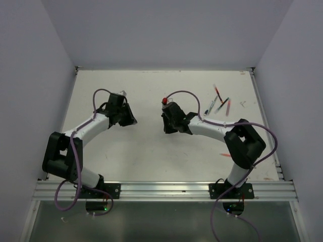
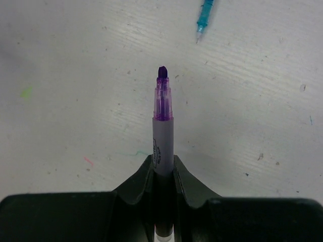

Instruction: Open the pen caps

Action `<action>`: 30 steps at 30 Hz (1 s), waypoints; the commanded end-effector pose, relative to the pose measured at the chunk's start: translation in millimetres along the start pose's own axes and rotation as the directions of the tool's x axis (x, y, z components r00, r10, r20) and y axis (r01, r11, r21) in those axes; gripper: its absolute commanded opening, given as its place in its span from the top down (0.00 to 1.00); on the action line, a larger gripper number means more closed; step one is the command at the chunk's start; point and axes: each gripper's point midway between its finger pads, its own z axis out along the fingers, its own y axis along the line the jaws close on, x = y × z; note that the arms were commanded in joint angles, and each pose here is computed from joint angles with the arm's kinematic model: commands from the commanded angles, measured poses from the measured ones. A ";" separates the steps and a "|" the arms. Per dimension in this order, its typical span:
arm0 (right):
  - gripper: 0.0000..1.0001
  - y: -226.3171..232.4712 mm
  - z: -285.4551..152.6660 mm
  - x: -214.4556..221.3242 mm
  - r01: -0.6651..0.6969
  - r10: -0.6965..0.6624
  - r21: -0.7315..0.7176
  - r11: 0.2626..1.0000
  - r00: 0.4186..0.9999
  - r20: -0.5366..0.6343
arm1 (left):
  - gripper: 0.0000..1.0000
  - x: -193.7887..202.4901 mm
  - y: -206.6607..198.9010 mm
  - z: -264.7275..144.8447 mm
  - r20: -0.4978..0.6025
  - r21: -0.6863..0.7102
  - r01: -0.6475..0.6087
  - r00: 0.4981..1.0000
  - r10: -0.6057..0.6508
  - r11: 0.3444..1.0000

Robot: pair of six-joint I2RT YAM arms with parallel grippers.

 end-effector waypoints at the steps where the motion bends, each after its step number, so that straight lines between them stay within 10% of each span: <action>1: 1.00 -13.2 4.2 -1.7 -0.028 0.028 0.103 0.994 1.000 -0.002 | 1.00 20.6 30.6 1.5 -0.036 -0.182 -0.078 0.997 0.072 0.980; 30: 0.86 -19.3 41.5 19.4 -0.019 0.028 0.143 0.989 0.998 -0.064 | 0.81 57.6 70.2 17.2 -0.168 -0.371 -0.156 0.981 0.099 0.916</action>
